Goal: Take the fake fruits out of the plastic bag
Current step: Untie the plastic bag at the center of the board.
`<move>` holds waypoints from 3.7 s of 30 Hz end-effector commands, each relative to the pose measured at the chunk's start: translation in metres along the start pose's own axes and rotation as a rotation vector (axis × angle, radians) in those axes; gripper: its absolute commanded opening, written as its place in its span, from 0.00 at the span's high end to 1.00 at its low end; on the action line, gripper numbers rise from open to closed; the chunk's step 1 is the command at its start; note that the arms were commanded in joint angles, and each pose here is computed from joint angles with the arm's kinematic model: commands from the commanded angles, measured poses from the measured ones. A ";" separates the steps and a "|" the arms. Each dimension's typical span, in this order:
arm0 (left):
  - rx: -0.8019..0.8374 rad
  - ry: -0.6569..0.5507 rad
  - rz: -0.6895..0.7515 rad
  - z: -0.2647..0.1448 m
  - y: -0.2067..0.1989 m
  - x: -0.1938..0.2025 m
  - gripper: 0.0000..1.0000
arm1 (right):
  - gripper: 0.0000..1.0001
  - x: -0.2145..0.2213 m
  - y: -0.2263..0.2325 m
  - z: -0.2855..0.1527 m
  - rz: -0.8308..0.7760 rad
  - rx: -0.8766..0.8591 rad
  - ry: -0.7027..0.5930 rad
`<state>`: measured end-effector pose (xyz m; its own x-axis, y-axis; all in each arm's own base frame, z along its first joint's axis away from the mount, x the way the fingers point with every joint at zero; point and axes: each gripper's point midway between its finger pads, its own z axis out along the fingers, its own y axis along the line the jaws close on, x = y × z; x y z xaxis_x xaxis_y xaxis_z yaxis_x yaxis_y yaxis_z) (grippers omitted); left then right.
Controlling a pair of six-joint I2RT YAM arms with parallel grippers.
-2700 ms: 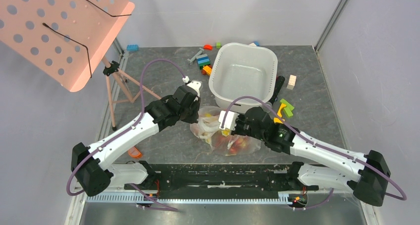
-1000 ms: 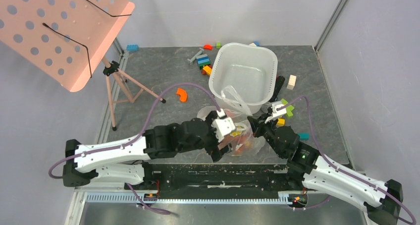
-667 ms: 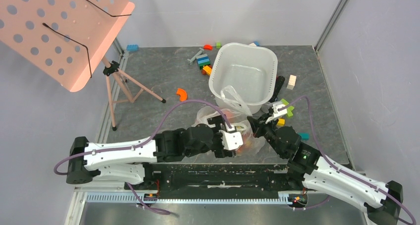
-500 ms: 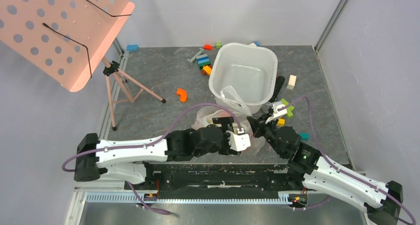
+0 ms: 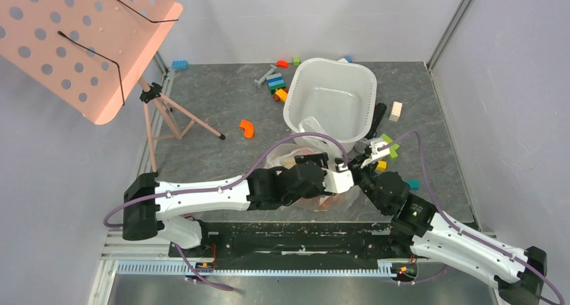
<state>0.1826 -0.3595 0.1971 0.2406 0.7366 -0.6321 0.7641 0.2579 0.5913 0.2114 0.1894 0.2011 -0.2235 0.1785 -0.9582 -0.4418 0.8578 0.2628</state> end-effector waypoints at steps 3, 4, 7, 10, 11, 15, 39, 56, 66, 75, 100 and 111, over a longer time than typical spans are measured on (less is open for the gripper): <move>0.031 0.014 -0.059 -0.003 0.002 -0.003 0.33 | 1.00 -0.015 0.000 -0.003 0.012 0.003 -0.040; 0.042 0.013 -0.066 -0.003 0.001 -0.002 0.35 | 1.00 -0.015 0.000 -0.003 0.012 0.003 -0.041; 0.073 0.024 -0.069 -0.002 -0.006 0.001 0.39 | 1.00 -0.015 0.000 -0.003 0.012 0.004 -0.042; 0.094 0.037 -0.067 -0.002 -0.011 0.005 0.44 | 1.00 -0.016 -0.001 -0.004 0.014 0.009 -0.046; 0.093 0.039 -0.072 -0.002 -0.010 0.006 0.47 | 1.00 -0.016 -0.002 -0.004 0.013 0.009 -0.047; 0.057 0.029 -0.095 -0.010 0.001 0.001 0.53 | 1.00 -0.017 -0.005 -0.005 0.021 0.023 -0.056; -0.310 -0.461 -0.893 -0.138 0.150 -0.001 0.98 | 1.00 -0.059 0.002 -0.012 -0.045 -0.039 -0.249; -0.261 -0.474 -0.894 -0.132 0.143 -0.002 0.98 | 0.19 -0.097 0.063 0.008 -0.521 -0.280 -0.156; -0.268 -0.484 -0.887 -0.134 0.144 -0.002 0.98 | 0.13 -0.113 0.075 0.047 -0.571 -0.215 -0.099; -0.283 -0.501 -0.892 -0.142 0.146 0.000 0.98 | 0.20 -0.141 0.094 0.074 -0.534 -0.192 -0.137; -0.293 -0.507 -0.892 -0.149 0.146 0.005 0.98 | 0.33 -0.148 0.066 0.079 -0.624 -0.025 -0.033; -0.306 -0.507 -0.903 -0.149 0.148 0.005 0.98 | 0.72 -0.148 0.064 0.097 -0.629 0.033 -0.052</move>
<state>0.2048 -0.2278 0.3364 -0.0841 -0.0406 -0.9956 0.6404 0.7633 -0.0852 0.2943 0.2669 0.3182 0.0595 -0.4095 -0.9104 -0.5012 0.7764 -0.3821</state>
